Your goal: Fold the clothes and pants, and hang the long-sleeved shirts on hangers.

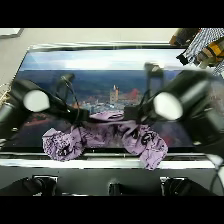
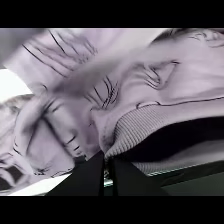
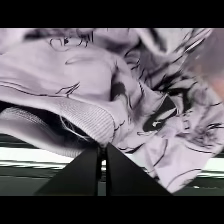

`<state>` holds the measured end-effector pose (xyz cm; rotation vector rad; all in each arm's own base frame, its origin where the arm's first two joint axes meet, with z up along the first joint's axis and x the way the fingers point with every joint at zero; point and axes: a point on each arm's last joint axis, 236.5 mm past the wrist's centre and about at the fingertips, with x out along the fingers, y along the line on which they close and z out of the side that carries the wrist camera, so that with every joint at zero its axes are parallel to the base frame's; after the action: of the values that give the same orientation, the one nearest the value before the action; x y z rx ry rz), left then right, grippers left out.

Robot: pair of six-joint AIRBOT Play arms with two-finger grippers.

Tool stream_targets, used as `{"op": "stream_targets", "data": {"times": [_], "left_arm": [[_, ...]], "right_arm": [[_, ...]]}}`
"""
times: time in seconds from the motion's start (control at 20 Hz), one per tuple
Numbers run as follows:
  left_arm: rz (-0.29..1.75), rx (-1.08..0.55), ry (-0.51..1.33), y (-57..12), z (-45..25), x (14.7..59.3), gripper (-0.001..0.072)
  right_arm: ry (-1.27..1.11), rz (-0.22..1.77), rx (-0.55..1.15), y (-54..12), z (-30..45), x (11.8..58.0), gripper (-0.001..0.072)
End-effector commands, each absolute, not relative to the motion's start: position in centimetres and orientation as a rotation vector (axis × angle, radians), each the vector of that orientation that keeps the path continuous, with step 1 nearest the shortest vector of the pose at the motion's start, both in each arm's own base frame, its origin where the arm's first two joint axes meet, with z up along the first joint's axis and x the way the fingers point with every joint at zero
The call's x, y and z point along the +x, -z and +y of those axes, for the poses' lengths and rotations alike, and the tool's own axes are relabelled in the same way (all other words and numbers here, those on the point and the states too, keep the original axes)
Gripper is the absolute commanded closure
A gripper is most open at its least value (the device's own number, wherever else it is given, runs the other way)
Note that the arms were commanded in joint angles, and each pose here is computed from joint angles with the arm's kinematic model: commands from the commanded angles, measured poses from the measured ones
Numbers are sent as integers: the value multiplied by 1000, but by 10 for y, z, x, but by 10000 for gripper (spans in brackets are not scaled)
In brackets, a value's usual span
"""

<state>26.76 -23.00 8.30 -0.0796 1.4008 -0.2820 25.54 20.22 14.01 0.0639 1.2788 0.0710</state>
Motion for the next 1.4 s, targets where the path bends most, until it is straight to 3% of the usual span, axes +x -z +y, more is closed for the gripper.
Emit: {"op": "stream_targets", "data": {"times": [0.0,0.35,0.4,0.45,0.5,0.55,0.65,0.8,1.0,1.2,1.35], "left_arm": [[1505,-124,241,-23,-230,246,680],[1512,-109,244,-15,-227,243,677],[1506,-105,241,-15,-226,244,642],[1501,-105,237,-16,-224,246,478],[1489,-108,227,-18,-220,249,217],[1471,-119,211,-23,-212,255,89],[1405,-127,181,-46,-177,275,90],[1269,-144,-34,-84,-57,291,90],[1211,-98,-196,-93,75,262,93],[1134,-291,-458,-95,144,247,94],[1047,-309,-583,-91,196,250,92]], "right_arm": [[-26,1323,79,-74,220,238,676],[40,1302,-5,-47,222,214,676],[52,1279,-6,-49,219,219,676],[68,1251,-9,-51,216,225,675],[73,1228,-9,-53,215,231,675],[64,1213,-1,-54,217,234,675],[26,1206,33,-54,229,236,675],[-16,1204,67,-55,241,236,674],[-40,1207,88,-55,248,235,674],[-59,1192,102,-56,253,238,674],[-72,1193,77,-56,252,238,673]]}}
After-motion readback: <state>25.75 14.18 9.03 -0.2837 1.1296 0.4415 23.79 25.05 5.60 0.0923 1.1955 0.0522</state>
